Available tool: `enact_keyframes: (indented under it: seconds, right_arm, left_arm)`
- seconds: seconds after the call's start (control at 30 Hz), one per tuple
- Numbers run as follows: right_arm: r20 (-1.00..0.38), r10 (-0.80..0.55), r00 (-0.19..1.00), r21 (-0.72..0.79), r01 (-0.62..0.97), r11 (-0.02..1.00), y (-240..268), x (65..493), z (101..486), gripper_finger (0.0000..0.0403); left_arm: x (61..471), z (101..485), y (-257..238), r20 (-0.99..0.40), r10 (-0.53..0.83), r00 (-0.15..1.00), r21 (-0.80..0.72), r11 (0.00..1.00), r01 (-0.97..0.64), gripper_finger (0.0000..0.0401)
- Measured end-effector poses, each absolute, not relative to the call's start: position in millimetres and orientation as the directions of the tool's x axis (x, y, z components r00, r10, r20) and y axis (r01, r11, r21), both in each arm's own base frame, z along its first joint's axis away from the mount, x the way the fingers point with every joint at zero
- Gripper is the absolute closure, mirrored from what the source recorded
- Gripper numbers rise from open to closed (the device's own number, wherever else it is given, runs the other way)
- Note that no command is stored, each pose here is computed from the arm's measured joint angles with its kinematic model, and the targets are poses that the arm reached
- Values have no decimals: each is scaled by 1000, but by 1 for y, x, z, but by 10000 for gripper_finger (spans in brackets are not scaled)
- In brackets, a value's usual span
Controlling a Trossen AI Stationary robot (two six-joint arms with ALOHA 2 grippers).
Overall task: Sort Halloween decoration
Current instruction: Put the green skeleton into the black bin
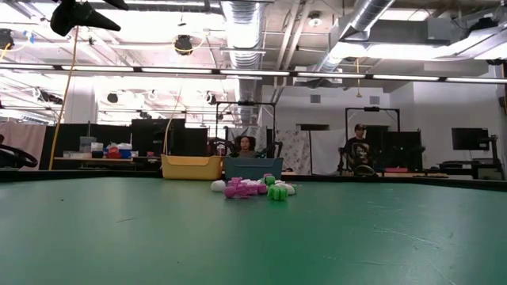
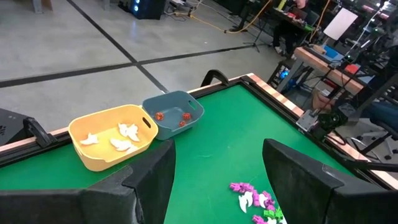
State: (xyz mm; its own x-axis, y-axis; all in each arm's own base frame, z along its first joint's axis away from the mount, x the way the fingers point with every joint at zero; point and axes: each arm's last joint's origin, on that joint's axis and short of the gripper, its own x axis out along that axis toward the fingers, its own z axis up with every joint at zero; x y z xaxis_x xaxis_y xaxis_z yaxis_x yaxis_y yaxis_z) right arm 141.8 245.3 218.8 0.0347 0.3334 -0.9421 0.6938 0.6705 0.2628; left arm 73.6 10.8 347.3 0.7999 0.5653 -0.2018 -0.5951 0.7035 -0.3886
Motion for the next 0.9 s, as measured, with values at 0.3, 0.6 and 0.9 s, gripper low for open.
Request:
enact_keyframes:
  seconds: [0.3, 0.6, 0.9]
  right_arm:
    - [-942, 336, 25, 262, 680, 685, 241, 148, 219, 337]
    - [-919, 387, 76, 347, 625, 700, 240, 162, 238, 336]
    - [-867, 433, 247, 488, 602, 632, 213, 186, 274, 336]
  left_arm:
    - [74, 347, 11, -202, 565, 800, -387, 704, -595, 170]
    - [74, 347, 11, -201, 565, 800, -384, 706, -595, 170]
    - [74, 347, 10, -205, 546, 813, -374, 723, -580, 170]
